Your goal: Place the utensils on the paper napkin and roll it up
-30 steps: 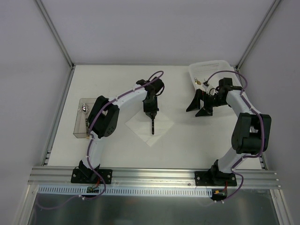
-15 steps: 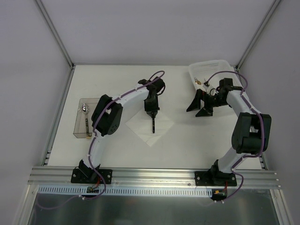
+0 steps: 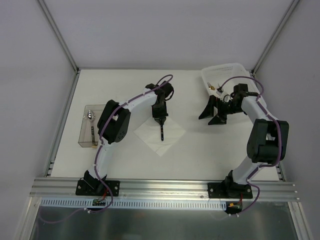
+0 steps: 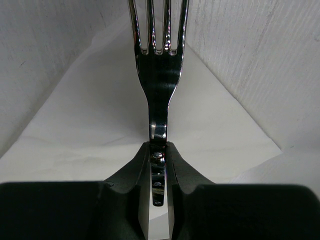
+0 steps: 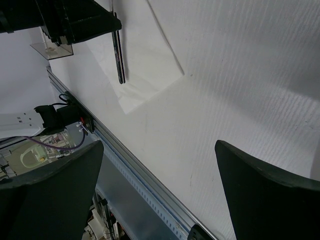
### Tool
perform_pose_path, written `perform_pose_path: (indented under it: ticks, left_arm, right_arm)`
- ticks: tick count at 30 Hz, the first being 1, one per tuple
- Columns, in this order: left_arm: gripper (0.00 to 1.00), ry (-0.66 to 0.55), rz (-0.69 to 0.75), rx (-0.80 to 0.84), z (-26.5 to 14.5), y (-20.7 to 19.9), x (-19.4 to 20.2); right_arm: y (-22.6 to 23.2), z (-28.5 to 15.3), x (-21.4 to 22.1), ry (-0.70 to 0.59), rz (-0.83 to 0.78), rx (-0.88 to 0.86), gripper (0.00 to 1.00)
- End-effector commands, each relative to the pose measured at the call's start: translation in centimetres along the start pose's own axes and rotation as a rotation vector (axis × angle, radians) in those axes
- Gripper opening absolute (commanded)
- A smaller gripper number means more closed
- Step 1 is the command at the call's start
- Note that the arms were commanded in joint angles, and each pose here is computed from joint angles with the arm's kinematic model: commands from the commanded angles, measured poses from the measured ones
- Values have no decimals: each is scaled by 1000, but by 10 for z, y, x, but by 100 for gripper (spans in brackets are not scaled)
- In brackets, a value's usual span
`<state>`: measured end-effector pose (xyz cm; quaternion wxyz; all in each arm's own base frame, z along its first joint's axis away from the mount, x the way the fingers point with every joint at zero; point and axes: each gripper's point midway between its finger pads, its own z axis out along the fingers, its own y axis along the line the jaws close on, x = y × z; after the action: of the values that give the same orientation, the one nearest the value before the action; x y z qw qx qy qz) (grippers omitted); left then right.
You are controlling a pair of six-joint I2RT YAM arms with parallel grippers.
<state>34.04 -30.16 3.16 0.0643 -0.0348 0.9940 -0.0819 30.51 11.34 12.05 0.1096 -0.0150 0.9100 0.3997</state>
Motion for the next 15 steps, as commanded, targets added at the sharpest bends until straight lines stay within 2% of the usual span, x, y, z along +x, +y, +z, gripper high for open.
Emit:
perform_pose_path:
  ticks: [1,15]
  left_arm:
    - [2,-10,8,2,-2,-3,-6]
    - [4,22,-18,21,5,-7,0]
  right_arm:
    - [-13,2,5,22,41,25,99]
    - [-15,4,6,29,52,22,99]
